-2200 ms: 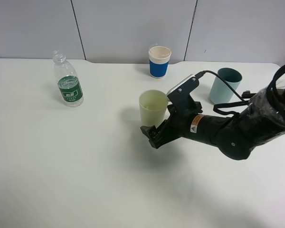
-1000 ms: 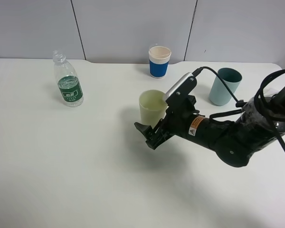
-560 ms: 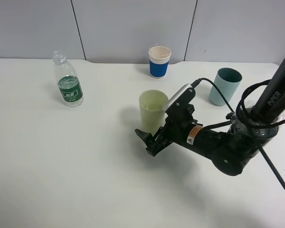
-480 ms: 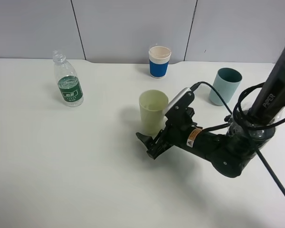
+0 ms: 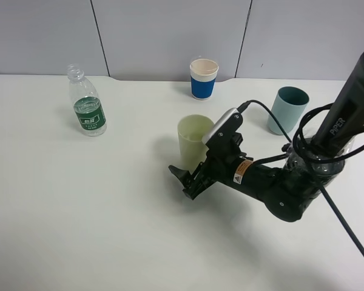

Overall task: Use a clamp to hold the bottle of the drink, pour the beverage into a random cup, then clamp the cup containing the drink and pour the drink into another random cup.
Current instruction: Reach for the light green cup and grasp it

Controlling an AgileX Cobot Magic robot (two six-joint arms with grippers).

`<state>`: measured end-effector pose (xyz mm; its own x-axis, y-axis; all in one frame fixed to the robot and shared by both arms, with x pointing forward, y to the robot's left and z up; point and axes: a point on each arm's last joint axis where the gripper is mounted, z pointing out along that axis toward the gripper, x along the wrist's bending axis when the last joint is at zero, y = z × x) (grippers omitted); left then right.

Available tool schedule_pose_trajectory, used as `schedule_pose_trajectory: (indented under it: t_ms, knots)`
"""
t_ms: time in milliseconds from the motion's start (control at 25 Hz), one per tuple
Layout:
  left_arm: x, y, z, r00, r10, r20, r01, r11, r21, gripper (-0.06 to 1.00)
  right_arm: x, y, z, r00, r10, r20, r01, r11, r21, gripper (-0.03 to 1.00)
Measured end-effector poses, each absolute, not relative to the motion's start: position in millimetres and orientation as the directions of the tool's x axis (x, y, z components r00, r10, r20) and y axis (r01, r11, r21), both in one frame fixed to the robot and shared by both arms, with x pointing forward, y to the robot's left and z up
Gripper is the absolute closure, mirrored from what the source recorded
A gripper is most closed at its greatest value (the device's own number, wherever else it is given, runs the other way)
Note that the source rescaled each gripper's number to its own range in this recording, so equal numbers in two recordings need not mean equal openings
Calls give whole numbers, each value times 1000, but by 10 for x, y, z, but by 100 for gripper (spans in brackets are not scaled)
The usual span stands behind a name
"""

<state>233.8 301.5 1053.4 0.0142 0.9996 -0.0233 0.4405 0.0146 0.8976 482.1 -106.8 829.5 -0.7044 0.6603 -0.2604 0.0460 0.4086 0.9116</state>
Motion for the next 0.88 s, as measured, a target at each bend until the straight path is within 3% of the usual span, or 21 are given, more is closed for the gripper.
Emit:
schedule_pose_trajectory:
  t_ms: [880]
  knots:
    - [2338,3015,10534,14,1000,-23,441,15,898,-5,4895,-1005,8275,-706,640,-304,-2,428,904,8]
